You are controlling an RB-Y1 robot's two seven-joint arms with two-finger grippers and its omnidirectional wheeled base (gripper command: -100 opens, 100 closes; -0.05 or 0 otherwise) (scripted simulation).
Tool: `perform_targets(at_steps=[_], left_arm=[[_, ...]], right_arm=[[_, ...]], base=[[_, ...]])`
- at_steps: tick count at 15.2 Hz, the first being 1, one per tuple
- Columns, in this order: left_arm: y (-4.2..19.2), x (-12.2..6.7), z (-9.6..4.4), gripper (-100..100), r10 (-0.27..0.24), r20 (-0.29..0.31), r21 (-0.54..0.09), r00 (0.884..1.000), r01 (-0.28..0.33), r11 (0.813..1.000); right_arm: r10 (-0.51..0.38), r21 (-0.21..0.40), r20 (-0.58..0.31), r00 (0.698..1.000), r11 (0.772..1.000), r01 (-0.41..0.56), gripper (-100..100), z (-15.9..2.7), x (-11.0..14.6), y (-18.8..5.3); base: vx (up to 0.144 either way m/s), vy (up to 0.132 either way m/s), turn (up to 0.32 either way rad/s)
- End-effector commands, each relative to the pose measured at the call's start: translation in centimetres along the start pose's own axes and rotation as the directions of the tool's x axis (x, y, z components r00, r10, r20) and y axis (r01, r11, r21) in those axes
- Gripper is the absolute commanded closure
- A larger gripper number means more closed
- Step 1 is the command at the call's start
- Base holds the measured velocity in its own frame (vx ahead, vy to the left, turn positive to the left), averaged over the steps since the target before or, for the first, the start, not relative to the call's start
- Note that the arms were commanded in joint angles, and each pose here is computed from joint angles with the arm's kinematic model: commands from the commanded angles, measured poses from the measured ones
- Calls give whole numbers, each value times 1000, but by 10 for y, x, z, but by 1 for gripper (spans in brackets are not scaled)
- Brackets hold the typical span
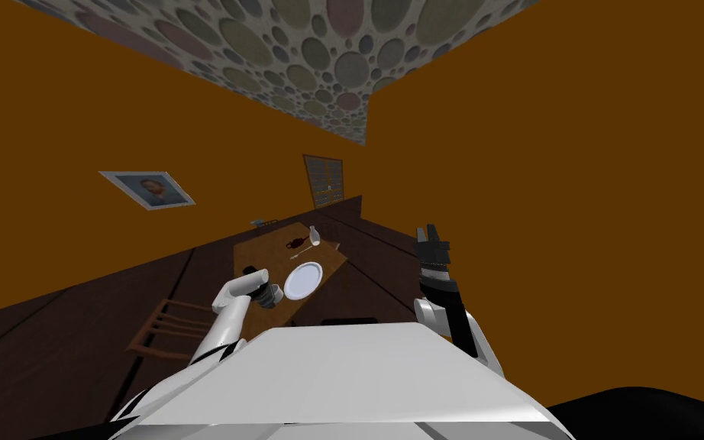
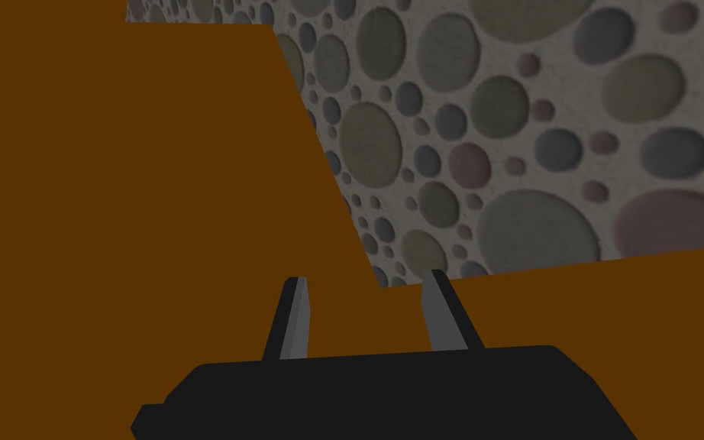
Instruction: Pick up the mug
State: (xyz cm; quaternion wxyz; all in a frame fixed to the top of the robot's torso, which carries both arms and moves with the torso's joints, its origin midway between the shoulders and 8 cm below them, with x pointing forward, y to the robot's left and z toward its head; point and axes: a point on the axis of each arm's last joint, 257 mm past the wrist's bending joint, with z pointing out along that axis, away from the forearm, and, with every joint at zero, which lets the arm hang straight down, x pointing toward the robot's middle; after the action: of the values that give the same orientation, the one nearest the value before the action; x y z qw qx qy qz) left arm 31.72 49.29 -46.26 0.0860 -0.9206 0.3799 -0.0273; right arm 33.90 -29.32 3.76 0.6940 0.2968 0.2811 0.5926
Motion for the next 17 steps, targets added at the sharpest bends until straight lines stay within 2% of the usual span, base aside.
perform_targets(at_steps=[1,5,6,7,11,12,13,17], left_arm=[[10,-3,2,-100,-16,8,-53,1000,16,998],[21,-7,2,-100,-36,17,-118,999,37,992],[18,-5,3,-100,-29,14,-95,999,31,995],[24,-5,11,-100,-27,14,-100,1000,28,995],[32,-4,24,-100,-21,14,-98,1000,23,995],[30,-4,20,-100,-23,15,-101,1000,25,995],[30,-4,21,100,-23,14,-99,1000,24,995],[30,-4,21,100,-25,13,-100,1000,26,995]], right_arm=[[0,0,0,1000,1000,0,0,0,0,0],[0,0,0,1000,1000,0,0,0,0,0],[0,0,0,1000,1000,0,0,0,0,0],[0,0,0,1000,1000,0,0,0,0,0],[0,0,0,1000,1000,0,0,0,0,0],[0,0,0,1000,1000,0,0,0,0,0],[0,0,0,1000,1000,0,0,0,0,0],[0,0,0,1000,1000,0,0,0,0,0]], base=[[27,27,-87],[29,34,-64],[17,26,-28],[17,16,18],[26,15,26],[16,9,6],[6,3,-1],[0,0,0]])
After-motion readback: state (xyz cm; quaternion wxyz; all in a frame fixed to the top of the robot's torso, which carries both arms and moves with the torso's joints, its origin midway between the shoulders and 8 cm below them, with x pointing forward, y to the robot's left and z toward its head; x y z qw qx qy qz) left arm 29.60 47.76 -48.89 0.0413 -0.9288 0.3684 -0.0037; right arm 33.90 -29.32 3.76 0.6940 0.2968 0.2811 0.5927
